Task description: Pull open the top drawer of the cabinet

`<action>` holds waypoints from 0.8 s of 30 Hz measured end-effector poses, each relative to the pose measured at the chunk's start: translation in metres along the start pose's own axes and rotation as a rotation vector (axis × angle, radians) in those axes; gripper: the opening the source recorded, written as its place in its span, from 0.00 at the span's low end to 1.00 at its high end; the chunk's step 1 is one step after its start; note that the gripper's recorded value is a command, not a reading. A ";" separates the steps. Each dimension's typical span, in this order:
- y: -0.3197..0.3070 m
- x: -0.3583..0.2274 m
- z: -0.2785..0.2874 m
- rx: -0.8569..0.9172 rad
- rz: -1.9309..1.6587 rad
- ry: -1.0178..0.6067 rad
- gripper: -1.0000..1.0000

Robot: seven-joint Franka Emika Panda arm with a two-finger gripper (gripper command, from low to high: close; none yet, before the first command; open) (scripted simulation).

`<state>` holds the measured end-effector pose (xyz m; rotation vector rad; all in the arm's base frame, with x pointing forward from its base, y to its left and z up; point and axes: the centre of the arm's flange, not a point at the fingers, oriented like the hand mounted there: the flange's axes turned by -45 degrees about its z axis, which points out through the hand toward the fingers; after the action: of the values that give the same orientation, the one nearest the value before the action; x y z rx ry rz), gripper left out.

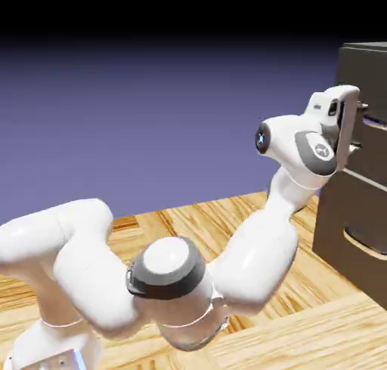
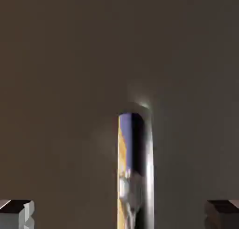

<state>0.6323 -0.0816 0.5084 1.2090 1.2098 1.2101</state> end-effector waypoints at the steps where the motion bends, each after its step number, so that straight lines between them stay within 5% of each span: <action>1: 0.000 0.000 0.009 0.000 0.000 0.000 0.50; 4: 0.000 0.000 0.034 0.000 0.000 0.000 0.50; 5: 0.000 0.000 0.041 0.000 0.000 0.000 0.00; 24: 0.000 0.000 -0.121 0.002 0.000 0.000 0.00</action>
<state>0.5109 -0.0813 0.5082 1.2104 1.2116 1.2095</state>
